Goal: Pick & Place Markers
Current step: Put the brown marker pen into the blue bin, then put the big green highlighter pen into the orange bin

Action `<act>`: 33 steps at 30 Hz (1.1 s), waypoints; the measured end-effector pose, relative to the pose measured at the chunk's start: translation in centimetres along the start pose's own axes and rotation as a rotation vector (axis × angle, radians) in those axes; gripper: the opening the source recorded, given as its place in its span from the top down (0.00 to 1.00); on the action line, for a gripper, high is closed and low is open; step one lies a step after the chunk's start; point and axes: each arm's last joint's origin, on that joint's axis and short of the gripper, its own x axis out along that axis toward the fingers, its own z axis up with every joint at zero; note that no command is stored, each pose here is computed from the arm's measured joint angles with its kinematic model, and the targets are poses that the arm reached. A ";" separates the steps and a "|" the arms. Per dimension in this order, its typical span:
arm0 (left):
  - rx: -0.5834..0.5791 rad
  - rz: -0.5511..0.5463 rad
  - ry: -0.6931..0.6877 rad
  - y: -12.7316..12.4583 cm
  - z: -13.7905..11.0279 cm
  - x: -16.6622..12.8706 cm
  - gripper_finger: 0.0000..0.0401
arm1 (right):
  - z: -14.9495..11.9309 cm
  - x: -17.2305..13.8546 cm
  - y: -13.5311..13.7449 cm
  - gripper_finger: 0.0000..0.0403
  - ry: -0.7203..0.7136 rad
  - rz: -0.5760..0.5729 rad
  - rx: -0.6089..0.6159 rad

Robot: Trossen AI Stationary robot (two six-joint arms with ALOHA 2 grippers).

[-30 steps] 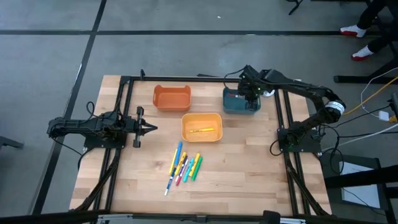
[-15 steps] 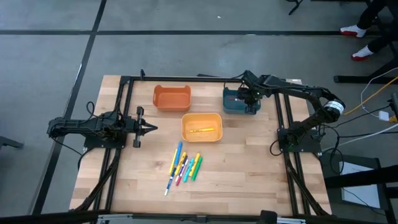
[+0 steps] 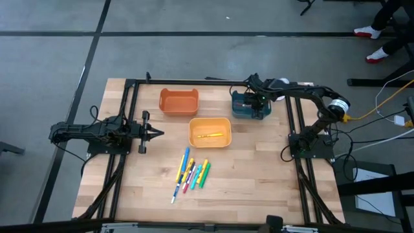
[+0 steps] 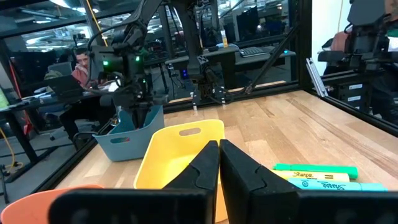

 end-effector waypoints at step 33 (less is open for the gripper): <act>0.000 0.000 0.000 0.0 0.0 0.0 0.97 | 0.0 0.4 -0.1 0.79 0.020 -0.010 0.006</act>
